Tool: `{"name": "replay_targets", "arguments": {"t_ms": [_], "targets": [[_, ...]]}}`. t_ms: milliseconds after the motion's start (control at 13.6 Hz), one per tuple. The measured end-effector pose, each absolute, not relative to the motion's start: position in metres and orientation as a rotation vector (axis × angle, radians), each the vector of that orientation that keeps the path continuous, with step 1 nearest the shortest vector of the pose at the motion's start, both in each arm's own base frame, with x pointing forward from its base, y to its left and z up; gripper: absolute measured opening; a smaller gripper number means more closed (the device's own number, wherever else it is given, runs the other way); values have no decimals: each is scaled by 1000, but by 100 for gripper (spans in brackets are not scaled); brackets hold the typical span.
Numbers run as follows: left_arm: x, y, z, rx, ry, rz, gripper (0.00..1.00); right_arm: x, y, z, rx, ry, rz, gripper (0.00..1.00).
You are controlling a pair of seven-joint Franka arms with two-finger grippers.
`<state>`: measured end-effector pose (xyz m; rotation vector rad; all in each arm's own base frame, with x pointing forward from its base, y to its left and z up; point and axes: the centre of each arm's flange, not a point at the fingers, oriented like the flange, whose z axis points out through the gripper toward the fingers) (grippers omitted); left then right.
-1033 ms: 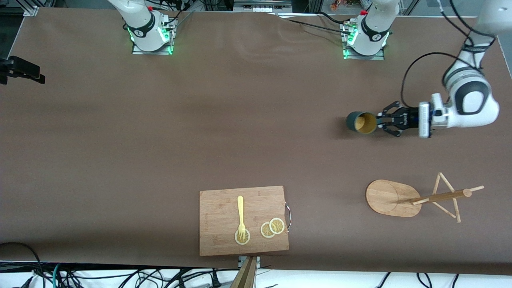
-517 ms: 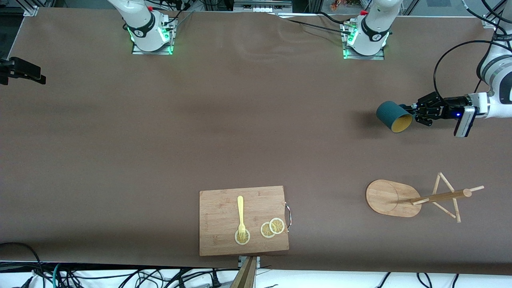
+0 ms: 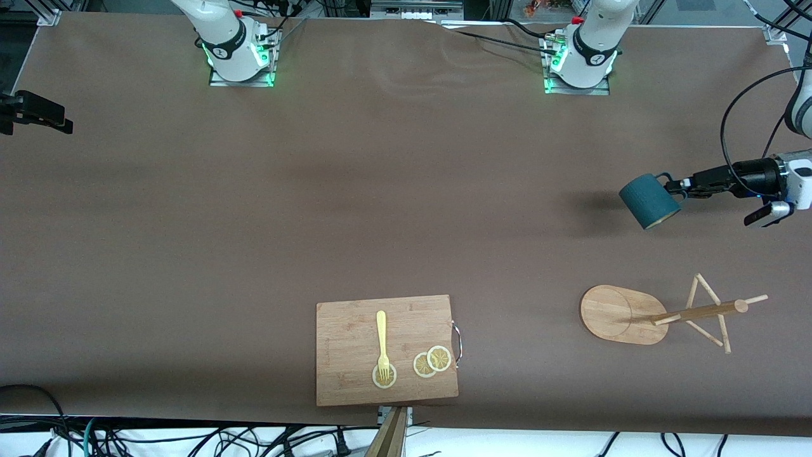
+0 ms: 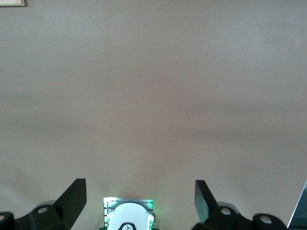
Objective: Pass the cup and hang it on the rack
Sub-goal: 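Lower the mug handle onto a rack peg with the left gripper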
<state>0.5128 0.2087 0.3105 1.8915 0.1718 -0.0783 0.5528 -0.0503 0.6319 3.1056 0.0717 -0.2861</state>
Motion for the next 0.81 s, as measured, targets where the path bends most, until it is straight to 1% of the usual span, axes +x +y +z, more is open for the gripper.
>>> {"name": "replay_targets", "arguments": {"t_ms": [221, 443, 590, 812], "targets": [[535, 208, 338, 1855, 384, -183, 21, 553, -50, 632, 3106, 72, -286, 100], [561, 208, 368, 1867, 457, -214, 21, 553, -50, 632, 3106, 72, -286, 100], [579, 216, 367, 1854, 482, -221, 21, 553, -50, 632, 3106, 72, -286, 100], [605, 224, 344, 1789, 514, -238, 21, 553, -50, 632, 3106, 73, -286, 100]]}}
